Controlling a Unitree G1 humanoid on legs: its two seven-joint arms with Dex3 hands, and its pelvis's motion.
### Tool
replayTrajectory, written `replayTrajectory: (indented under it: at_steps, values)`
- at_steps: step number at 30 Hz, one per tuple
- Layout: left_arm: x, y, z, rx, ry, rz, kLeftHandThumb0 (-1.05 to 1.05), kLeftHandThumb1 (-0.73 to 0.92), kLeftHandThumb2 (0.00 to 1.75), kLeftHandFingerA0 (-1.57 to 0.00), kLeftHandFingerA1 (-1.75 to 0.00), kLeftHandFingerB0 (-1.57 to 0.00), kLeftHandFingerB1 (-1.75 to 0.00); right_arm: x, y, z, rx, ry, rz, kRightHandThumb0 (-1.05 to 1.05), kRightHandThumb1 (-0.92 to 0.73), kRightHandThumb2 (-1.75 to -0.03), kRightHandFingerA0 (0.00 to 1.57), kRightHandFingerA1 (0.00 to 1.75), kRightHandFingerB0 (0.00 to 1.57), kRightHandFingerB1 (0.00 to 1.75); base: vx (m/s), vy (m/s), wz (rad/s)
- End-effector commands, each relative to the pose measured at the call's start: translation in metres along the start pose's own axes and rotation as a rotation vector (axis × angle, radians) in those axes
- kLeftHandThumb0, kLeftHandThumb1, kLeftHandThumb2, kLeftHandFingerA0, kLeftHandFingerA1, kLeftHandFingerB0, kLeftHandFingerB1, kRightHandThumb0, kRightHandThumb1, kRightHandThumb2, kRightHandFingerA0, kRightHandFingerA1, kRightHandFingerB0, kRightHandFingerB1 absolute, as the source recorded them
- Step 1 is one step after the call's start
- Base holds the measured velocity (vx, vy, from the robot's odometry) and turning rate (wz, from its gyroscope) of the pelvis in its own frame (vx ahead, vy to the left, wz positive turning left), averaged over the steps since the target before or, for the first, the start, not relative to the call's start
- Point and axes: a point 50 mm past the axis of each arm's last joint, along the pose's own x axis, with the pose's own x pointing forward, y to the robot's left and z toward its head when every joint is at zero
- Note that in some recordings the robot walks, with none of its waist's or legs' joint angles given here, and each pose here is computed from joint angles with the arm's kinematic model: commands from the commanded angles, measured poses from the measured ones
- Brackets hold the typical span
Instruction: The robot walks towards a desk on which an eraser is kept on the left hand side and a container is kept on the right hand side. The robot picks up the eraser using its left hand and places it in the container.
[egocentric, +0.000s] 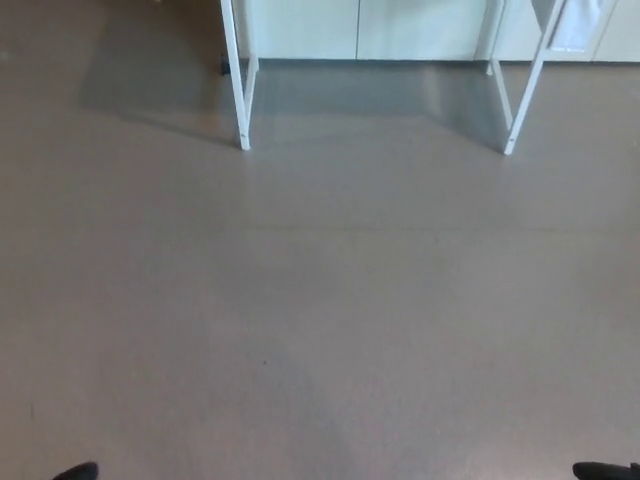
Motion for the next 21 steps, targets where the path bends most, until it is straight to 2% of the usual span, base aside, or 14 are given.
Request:
replayTrajectory:
  at_steps: [1,3,4,5,6,10,11,12,15,16,18,19,21]
  values:
    - [0.002,-0.012,0.004,0.010,-0.034,0.017,-0.32,0.56,0.68,-0.38,-0.41,-0.39,-0.39,-0.003,-0.007,0.006,-0.028,-0.030,-0.007,-0.31,-0.63,-0.58,0.57,0.46,0.41,0.41,0.19,-0.159,0.16]
    - [0.000,-0.012,0.001,0.014,-0.027,0.015,-0.32,0.56,0.67,-0.39,-0.41,-0.39,-0.39,-0.004,-0.006,0.006,-0.036,-0.030,-0.003,-0.31,-0.64,-0.58,0.57,0.46,0.41,0.41,0.14,-0.142,0.03]
    - [-0.004,-0.011,-0.007,0.019,-0.010,0.011,-0.25,0.59,0.58,-0.42,-0.35,-0.43,-0.34,-0.007,-0.005,0.004,-0.033,-0.024,0.001,-0.29,-0.64,-0.59,0.56,0.46,0.40,0.41,0.11,-0.152,0.01]
    - [-0.005,-0.009,-0.015,0.047,0.022,0.001,-0.24,0.59,0.58,-0.40,-0.35,-0.41,-0.33,-0.008,-0.004,0.003,-0.034,-0.017,0.004,-0.28,-0.65,-0.59,0.56,0.46,0.39,0.41,0.12,-0.121,-0.04]
    - [-0.005,-0.008,-0.020,0.058,0.043,-0.004,-0.34,0.56,0.67,-0.38,-0.40,-0.39,-0.39,-0.009,-0.003,0.003,-0.026,-0.018,0.008,-0.29,-0.65,-0.59,0.56,0.46,0.39,0.41,0.16,-0.101,-0.02]
    - [-0.004,-0.006,-0.022,0.081,0.047,-0.014,-0.36,0.54,0.68,-0.39,-0.41,-0.40,-0.40,-0.011,-0.001,0.007,-0.060,-0.033,0.018,-0.32,-0.63,-0.59,0.59,0.47,0.41,0.41,0.16,-0.015,-0.08]
    - [-0.004,-0.005,-0.022,0.088,0.044,-0.015,-0.36,0.54,0.68,-0.39,-0.41,-0.40,-0.40,-0.010,-0.001,0.009,-0.067,-0.036,0.019,-0.32,-0.63,-0.59,0.59,0.47,0.41,0.41,0.16,0.062,-0.09]
    - [-0.005,-0.005,-0.022,0.089,0.044,-0.015,-0.29,0.59,0.58,-0.42,-0.35,-0.41,-0.33,-0.009,-0.001,0.010,-0.078,-0.040,0.019,-0.33,-0.63,-0.59,0.60,0.47,0.42,0.41,0.16,0.074,-0.12]
    - [-0.007,-0.005,-0.024,0.121,0.048,-0.018,-0.29,0.60,0.58,-0.42,-0.35,-0.41,-0.33,-0.009,-0.001,0.010,-0.076,-0.040,0.013,-0.32,-0.63,-0.58,0.60,0.48,0.43,0.42,0.17,0.145,-0.03]
    - [-0.009,-0.005,-0.025,0.128,0.048,-0.018,-0.36,0.56,0.69,-0.38,-0.41,-0.39,-0.40,-0.009,-0.001,0.009,-0.084,-0.038,0.011,-0.33,-0.64,-0.58,0.60,0.47,0.43,0.42,0.28,0.318,-0.04]
    - [-0.011,-0.005,-0.027,0.134,0.048,-0.017,-0.36,0.56,0.69,-0.38,-0.41,-0.39,-0.40,-0.009,-0.001,0.009,-0.097,-0.036,0.012,-0.33,-0.64,-0.58,0.60,0.47,0.43,0.42,0.28,0.297,-0.27]
    - [-0.012,-0.004,-0.027,0.136,0.046,-0.006,-0.28,0.59,0.58,-0.44,-0.36,-0.42,-0.34,-0.008,0.000,0.011,-0.106,-0.043,0.013,-0.32,-0.63,-0.59,0.61,0.49,0.43,0.43,0.27,0.198,0.08]
    - [-0.014,-0.003,-0.029,0.138,0.052,0.000,-0.28,0.59,0.59,-0.43,-0.36,-0.42,-0.34,-0.009,0.004,0.011,-0.118,-0.040,0.022,-0.32,-0.64,-0.59,0.63,0.49,0.44,0.43,0.23,0.110,0.06]
